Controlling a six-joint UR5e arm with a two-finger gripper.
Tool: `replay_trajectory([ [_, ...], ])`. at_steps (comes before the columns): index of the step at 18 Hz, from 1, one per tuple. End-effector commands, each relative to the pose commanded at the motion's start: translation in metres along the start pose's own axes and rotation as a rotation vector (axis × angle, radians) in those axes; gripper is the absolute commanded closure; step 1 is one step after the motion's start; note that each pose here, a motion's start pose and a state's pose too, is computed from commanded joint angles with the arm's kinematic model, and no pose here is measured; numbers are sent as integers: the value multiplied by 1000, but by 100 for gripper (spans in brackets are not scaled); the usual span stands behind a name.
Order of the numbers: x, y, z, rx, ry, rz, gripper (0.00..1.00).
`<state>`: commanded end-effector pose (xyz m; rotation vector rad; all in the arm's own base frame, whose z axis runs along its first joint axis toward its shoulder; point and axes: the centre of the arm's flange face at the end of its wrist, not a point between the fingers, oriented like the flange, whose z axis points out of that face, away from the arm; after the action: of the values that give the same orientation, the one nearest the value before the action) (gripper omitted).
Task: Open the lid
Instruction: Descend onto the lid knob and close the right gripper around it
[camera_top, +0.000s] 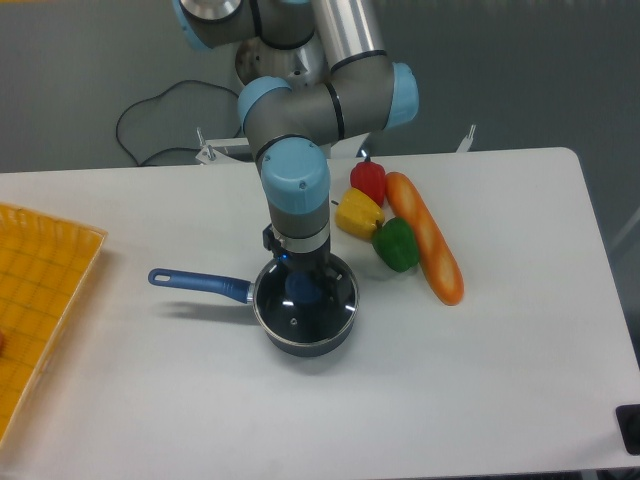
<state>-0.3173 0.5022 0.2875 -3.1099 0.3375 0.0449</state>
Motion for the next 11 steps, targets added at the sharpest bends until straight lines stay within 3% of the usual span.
replay_trajectory([
  [11,1,-5,2,1,2,3,4],
])
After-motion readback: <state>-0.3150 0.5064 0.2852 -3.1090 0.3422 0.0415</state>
